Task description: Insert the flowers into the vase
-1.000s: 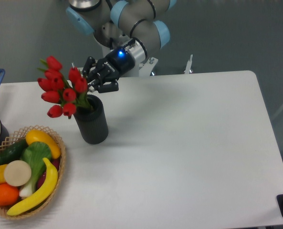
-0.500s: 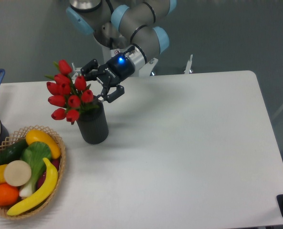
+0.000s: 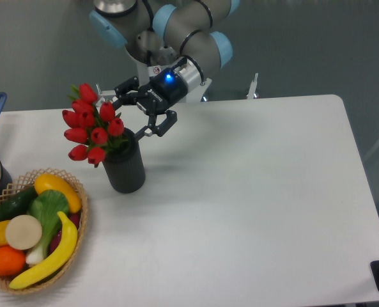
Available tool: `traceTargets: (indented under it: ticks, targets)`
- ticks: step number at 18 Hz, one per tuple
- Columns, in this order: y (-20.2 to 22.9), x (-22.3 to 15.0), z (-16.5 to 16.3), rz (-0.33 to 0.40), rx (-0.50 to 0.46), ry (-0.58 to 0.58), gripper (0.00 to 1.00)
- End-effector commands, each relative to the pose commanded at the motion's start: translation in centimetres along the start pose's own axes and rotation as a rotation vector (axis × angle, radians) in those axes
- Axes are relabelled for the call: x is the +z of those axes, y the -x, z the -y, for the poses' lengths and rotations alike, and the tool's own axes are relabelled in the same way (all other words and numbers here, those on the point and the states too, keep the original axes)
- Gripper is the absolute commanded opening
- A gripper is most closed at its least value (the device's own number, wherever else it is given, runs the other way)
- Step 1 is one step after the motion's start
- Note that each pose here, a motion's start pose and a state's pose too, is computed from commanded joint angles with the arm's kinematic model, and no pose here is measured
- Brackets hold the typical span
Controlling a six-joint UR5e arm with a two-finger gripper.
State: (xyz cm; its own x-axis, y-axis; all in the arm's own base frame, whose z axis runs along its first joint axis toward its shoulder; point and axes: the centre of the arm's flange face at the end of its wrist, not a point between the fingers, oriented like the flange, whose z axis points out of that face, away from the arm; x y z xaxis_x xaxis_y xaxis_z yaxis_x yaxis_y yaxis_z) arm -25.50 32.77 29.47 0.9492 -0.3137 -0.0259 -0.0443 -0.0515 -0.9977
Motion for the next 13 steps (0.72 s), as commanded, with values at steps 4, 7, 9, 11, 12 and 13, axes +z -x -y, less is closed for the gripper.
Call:
traceTargets:
  ticks: [4,7,9,11,12,13]
  targets:
    - [1.5,-3.2,1.6,0.089,0.019,0.170,1.00]
    - [2.0,-5.2,2.4,0.142,0.065,0.432,1.00]
    - [3.1,-5.9,2.4,0.155,0.072,0.517,1.00]
    - [3.3,-5.8,2.1,0.152,0.063,0.529,1.00]
    - [3.4,-5.9,2.1,0.154,0.062,0.543,1.00]
    - [3.9,-6.3,2.3,0.162,0.064,0.590,1.00]
